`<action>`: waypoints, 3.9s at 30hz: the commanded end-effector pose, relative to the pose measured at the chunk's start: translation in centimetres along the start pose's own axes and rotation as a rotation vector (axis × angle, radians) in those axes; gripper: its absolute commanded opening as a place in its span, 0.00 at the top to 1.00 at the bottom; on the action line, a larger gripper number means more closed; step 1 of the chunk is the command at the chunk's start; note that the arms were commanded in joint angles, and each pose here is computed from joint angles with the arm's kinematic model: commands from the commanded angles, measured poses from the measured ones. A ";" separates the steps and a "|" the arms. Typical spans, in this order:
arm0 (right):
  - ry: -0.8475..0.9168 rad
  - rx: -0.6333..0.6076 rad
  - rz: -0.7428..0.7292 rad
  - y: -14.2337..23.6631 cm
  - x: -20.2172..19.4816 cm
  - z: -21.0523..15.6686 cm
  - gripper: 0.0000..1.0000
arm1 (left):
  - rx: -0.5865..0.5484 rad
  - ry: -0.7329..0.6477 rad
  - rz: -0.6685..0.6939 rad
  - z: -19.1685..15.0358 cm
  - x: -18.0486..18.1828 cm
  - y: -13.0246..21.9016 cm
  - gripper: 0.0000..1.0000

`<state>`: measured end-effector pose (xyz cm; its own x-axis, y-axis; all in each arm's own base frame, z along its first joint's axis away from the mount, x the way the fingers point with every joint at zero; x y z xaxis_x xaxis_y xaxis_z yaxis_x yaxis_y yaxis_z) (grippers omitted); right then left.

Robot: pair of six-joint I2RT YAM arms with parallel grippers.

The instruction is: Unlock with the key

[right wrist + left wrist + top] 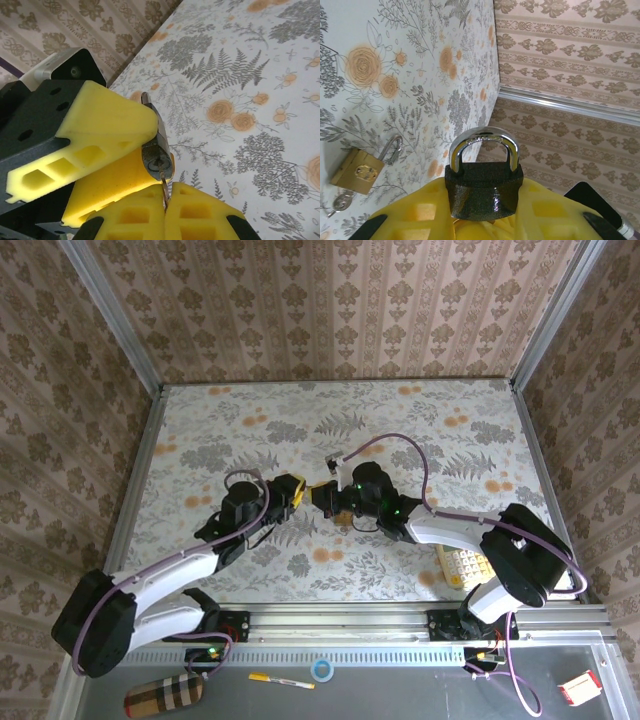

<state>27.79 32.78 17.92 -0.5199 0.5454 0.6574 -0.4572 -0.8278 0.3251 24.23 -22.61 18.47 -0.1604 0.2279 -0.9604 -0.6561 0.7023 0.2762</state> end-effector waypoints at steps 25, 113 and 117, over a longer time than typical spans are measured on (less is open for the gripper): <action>0.075 0.052 0.387 2.9 9.4 1.9 1.00 | 0.378 -0.479 0.302 -6.6 -0.7 2.2 1.00; -0.069 0.141 0.164 -1.9 2.8 -4.2 0.63 | 0.117 -0.343 0.303 -0.2 0.8 4.6 1.00; -0.067 0.139 0.169 -2.1 2.9 -4.0 0.66 | 0.121 -0.343 0.300 -0.4 0.9 4.5 1.00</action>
<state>23.34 35.81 14.86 -0.5053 0.4111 0.7587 -0.2267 -0.9116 0.3429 20.45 -19.12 17.17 -0.0898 0.6675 -0.7391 -0.4888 0.6171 0.6167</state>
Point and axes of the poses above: each hand's point on the last joint's axis, 136 mm out from that joint toward the fingers, its own y axis back along the fingers, its own x axis along the line the jaws close on, z = x × y, the point moved 3 cm from there along y, back along the fingers, and after that the axes turned 9 degrees about -y, right-handed, at the moved point
